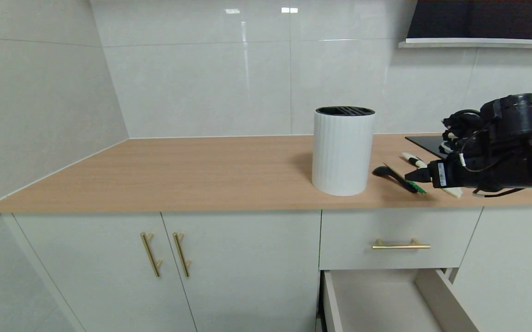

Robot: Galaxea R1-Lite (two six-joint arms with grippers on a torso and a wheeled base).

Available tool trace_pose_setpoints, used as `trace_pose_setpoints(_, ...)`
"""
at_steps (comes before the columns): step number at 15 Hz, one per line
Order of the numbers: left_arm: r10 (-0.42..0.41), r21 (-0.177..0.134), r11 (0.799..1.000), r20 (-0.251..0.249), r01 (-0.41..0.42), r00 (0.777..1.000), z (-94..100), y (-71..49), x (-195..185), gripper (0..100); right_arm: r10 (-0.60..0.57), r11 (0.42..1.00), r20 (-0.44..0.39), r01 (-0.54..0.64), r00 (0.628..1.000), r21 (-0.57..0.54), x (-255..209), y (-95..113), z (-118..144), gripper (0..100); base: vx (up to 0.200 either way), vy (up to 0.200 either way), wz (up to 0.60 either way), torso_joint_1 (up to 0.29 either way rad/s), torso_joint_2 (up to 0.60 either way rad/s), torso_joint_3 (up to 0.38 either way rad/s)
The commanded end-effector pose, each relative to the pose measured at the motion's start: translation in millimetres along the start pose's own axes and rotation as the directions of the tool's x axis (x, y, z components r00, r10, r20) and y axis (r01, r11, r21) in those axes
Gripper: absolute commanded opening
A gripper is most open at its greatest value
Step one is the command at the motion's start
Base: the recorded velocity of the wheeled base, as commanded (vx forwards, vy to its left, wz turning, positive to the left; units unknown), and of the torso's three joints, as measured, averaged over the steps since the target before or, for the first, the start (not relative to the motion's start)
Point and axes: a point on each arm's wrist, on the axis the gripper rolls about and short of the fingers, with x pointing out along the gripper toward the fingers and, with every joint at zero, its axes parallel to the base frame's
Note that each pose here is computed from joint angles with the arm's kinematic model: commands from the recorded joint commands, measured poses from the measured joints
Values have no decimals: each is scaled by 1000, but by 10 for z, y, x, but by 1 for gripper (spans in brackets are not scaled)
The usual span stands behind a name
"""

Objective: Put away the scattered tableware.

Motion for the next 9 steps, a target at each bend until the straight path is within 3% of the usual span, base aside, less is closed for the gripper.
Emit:
trace_pose_setpoints(1,1,0,1000,-1,-1,1000,0,0,0,100,-35,999,-64,37,997,21,321,-162,-97,100,0,0,0,0,0,0)
trace_pose_setpoints(9,-1,0,1000,-1,1,1000,0,0,0,100,-10,1000,-87,12,996,21,595,-133,-202,100,0,0,0,0,0,0)
